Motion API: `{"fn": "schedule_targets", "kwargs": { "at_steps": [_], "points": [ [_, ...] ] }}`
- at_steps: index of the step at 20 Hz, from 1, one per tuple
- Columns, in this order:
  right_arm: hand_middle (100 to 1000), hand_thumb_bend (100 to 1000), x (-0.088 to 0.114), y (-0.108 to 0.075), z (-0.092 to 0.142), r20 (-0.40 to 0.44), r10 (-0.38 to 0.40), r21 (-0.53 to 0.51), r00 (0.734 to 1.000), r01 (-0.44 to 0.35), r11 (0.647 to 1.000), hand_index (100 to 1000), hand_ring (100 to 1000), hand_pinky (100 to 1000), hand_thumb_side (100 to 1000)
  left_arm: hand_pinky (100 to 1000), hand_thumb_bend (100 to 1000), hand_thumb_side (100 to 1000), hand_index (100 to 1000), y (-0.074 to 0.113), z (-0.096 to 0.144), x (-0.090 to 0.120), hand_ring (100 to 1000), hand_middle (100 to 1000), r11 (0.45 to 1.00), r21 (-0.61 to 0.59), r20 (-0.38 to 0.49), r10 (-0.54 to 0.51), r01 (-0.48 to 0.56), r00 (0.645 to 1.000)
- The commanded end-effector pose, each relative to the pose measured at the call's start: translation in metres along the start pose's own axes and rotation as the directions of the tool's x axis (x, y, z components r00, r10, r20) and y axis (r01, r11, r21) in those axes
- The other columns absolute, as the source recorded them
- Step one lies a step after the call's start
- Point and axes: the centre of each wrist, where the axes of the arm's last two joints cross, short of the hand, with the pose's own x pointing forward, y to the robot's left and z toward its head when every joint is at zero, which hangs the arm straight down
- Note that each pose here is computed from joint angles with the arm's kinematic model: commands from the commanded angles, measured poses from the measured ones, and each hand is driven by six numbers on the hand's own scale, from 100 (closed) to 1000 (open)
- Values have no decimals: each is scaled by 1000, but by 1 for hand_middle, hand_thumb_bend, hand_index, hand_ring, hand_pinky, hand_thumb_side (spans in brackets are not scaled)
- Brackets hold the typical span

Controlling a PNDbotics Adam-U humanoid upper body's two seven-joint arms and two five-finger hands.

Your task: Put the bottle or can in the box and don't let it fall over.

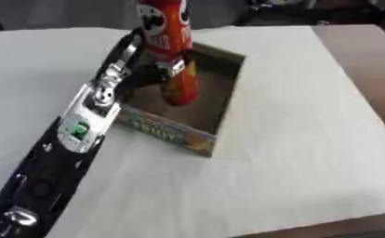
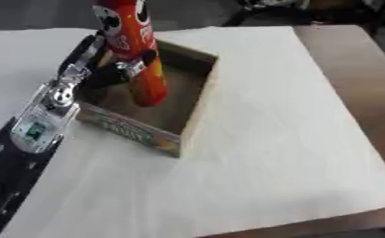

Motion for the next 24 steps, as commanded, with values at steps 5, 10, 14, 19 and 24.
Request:
{"fn": "schedule_targets", "kwargs": {
  "at_steps": [5, 10, 14, 19, 24],
  "points": [
    [729, 100, 4, -2, -4, 124, -84, -110, 989, 98, 989, 806, 586, 767, 450, 1000, 346, 612, 1000, 22, -4, 8, 1000, 932, 983, 16, 30, -185, 185, 982],
    [727, 100, 4, -3, -2, 121, -79, -106, 990, 92, 990, 804, 585, 766, 452, 1000, 326, 545, 1000, 23, -3, 4, 1000, 939, 987, -24, 28, -159, 160, 987],
    [726, 100, 4, -3, -1, 120, -77, -106, 990, 90, 990, 803, 584, 766, 450, 1000, 271, 569, 1000, 24, -2, 4, 1000, 922, 989, 3, 23, -146, 146, 989],
    [727, 100, 4, -7, 1, 119, -71, -99, 990, 83, 992, 804, 585, 766, 447, 1000, 100, 700, 1000, 62, 13, 28, 1000, 973, 983, 175, 92, -72, 55, 993],
    [737, 100, 3, -13, 3, 112, -58, -82, 992, 68, 994, 812, 596, 774, 463, 1000, 100, 647, 920, 122, 69, 46, 1000, 908, 938, 341, 201, -10, -61, 980]
  ]
}}
